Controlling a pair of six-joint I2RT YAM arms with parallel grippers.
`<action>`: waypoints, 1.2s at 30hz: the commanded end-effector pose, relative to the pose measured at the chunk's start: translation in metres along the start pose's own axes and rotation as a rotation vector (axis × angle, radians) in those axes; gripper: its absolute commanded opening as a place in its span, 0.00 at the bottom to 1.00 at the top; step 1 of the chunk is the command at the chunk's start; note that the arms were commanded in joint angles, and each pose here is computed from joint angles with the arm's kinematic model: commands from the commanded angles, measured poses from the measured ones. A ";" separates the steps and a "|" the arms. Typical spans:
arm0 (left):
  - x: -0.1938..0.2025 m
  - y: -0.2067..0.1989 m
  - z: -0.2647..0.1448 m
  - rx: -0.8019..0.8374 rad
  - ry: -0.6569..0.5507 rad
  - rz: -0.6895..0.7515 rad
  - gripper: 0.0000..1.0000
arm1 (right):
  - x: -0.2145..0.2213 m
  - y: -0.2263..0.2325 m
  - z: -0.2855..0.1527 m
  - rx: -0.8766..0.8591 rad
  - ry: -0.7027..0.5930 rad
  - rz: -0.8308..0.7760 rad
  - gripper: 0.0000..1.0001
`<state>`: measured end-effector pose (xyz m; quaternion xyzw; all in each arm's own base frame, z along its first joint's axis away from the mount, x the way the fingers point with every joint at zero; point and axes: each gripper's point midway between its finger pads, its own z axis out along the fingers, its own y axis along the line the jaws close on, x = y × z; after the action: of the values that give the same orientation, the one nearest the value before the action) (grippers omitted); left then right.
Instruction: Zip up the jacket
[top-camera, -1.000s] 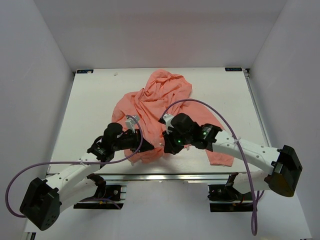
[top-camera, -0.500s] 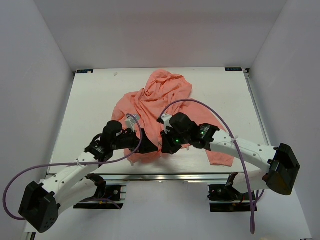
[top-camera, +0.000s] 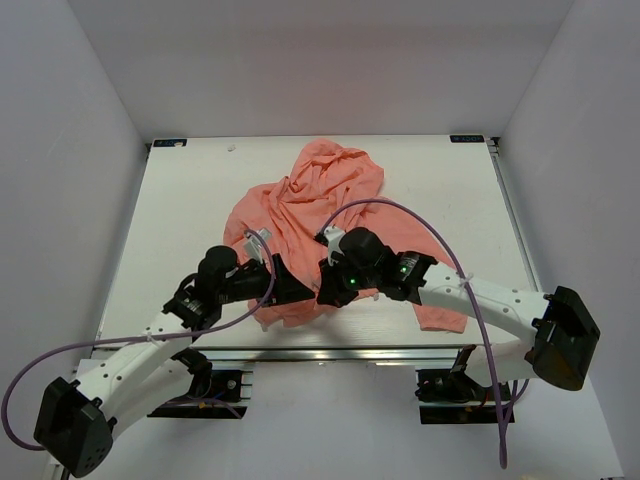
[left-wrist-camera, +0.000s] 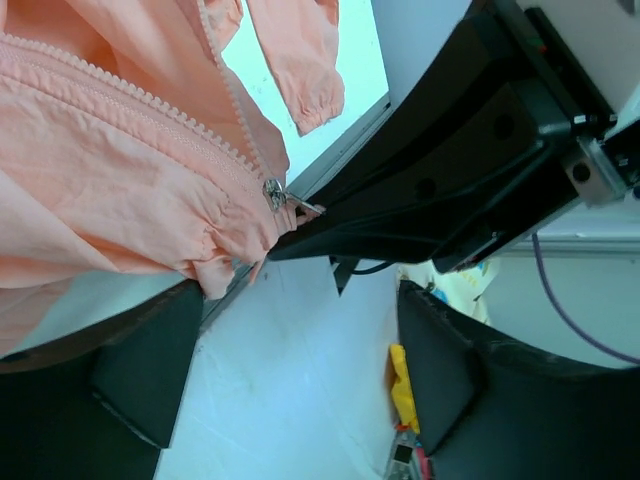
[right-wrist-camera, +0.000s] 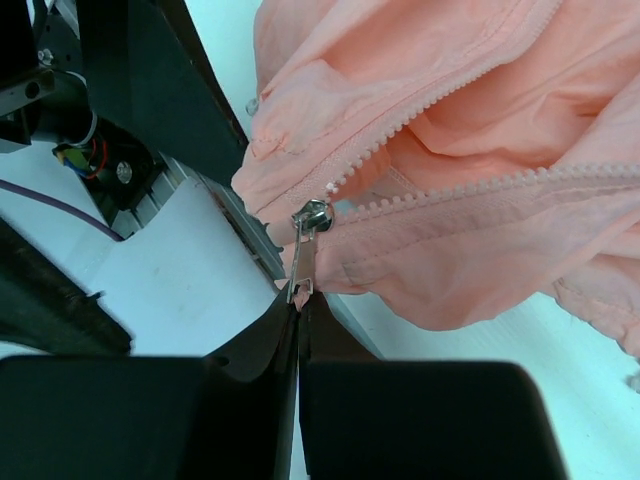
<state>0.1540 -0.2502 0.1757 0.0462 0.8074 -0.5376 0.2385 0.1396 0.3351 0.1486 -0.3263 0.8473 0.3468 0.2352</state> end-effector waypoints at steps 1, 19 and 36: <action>-0.011 -0.018 0.001 0.036 -0.003 0.012 0.84 | -0.019 0.010 -0.004 -0.038 -0.087 0.003 0.00; -0.029 -0.005 0.028 0.021 -0.083 -0.012 0.81 | -0.010 0.017 -0.005 -0.109 -0.111 0.023 0.00; -0.027 -0.001 0.035 0.024 -0.080 0.001 0.24 | -0.012 0.014 -0.002 -0.089 -0.112 0.031 0.00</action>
<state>0.1905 -0.2770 0.1731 0.0168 0.7964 -0.5463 0.2587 0.1319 0.3394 0.1530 -0.3078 0.8298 0.3964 0.2440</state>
